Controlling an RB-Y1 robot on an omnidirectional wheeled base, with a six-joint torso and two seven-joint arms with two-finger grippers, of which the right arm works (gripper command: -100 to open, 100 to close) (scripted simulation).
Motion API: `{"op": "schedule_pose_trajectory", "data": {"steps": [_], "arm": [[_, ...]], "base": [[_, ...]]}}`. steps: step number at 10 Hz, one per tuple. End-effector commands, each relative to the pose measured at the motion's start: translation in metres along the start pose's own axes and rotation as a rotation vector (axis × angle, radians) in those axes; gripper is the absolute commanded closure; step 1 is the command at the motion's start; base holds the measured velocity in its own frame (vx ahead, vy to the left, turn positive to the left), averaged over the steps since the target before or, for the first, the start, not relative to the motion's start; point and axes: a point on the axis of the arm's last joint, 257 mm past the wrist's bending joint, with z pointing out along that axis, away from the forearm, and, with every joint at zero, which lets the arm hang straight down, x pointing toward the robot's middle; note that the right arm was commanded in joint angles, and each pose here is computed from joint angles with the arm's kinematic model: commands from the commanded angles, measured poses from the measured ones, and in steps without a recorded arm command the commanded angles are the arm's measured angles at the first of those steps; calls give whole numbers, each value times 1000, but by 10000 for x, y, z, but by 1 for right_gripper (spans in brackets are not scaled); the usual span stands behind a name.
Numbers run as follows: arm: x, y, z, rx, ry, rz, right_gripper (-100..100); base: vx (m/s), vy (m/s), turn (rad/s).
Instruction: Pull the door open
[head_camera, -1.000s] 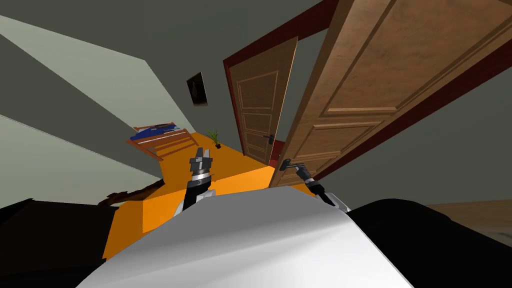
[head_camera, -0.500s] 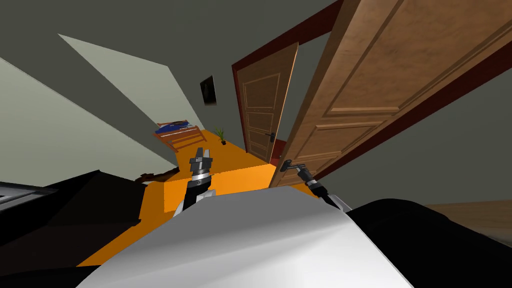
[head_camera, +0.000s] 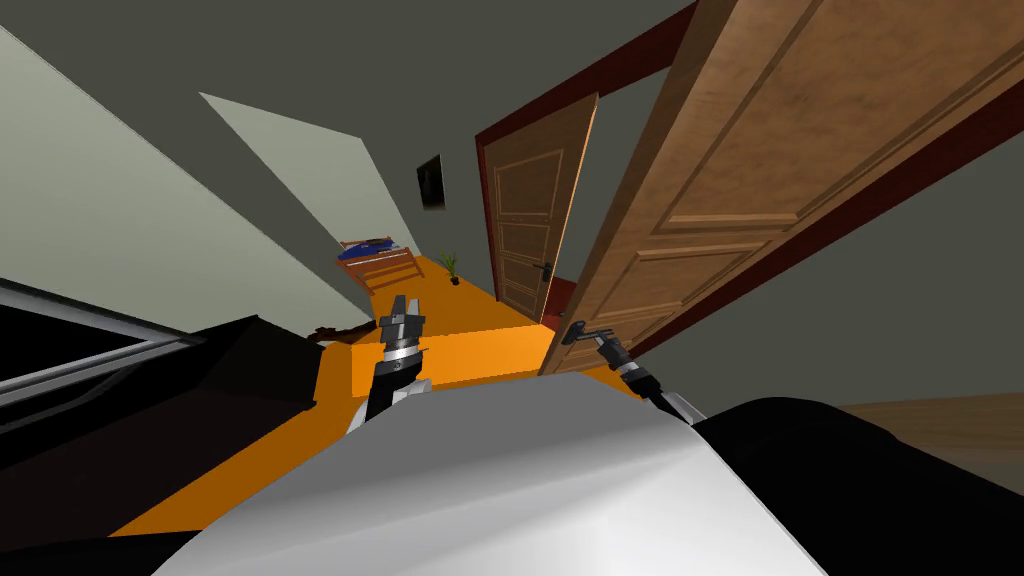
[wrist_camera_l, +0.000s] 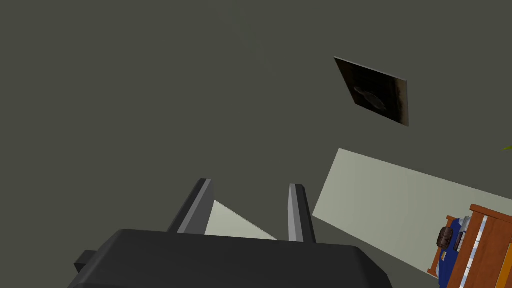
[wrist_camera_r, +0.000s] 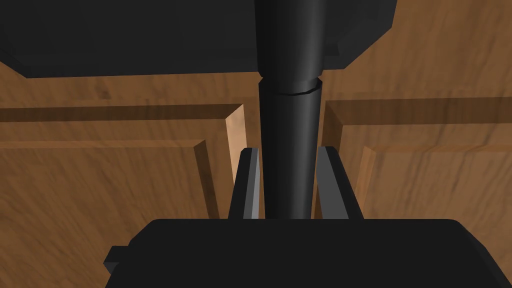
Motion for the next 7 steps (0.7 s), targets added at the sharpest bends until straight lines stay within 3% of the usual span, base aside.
{"op": "schedule_pose_trajectory", "data": {"steps": [1, 7], "arm": [[73, -22, -27, -2, 24, 6, 100], [120, -25, -144, -5, 70, 11, 100]], "base": [[-234, -85, 145], [-201, -84, 134]]}}
